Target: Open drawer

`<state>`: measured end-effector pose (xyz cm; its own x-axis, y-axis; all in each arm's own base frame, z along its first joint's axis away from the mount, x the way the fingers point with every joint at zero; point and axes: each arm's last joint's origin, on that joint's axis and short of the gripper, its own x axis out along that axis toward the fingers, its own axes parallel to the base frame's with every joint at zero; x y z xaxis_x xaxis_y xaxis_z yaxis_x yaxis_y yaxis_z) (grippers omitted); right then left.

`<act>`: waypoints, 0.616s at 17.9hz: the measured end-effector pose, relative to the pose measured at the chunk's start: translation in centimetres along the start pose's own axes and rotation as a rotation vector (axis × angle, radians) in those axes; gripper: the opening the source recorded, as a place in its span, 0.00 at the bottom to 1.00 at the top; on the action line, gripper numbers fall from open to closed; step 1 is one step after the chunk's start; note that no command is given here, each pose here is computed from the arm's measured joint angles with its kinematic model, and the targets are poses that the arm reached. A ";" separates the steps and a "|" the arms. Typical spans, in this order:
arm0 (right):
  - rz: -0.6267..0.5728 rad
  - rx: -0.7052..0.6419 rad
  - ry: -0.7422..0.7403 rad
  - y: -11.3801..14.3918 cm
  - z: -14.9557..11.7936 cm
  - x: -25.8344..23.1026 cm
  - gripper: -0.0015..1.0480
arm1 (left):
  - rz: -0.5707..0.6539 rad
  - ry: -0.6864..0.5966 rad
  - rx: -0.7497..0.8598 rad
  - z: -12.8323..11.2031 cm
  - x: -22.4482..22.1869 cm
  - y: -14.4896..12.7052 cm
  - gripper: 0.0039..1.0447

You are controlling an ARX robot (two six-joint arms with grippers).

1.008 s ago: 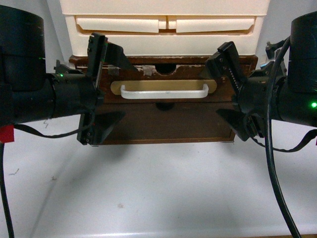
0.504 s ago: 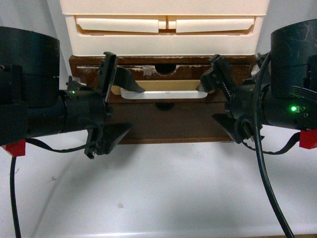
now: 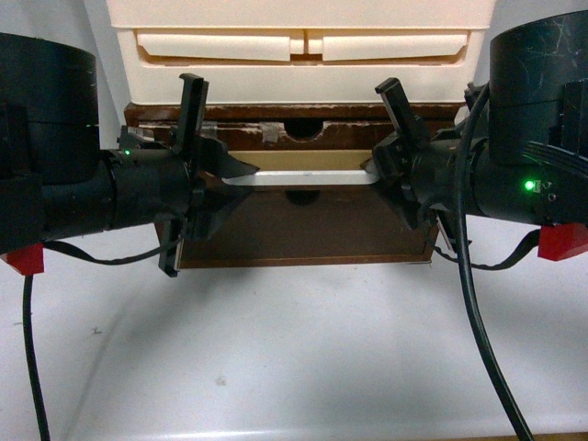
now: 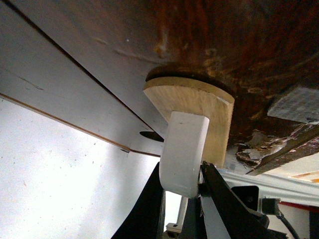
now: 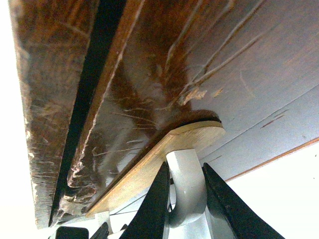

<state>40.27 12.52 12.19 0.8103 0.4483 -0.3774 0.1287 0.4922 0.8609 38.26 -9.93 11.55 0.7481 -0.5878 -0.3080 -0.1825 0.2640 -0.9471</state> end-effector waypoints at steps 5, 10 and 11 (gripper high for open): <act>-0.002 0.018 0.049 -0.9 -5.2 -9.4 0.15 | 0.029 0.077 0.030 -6.2 -8.2 0.8 0.14; -0.099 -0.109 0.149 -2.8 -8.5 -14.2 0.45 | 0.080 0.156 0.171 -8.9 -13.4 1.8 0.44; -0.126 -0.127 0.150 -2.9 -8.5 -14.4 0.52 | 0.083 0.154 0.191 -8.9 -13.7 1.5 0.50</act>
<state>23.35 11.03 12.24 0.6970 0.4786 -0.5340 0.1432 0.6368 0.7576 22.02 -8.29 13.53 0.6272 -0.6634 -0.4080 -0.1047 0.4473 -0.8882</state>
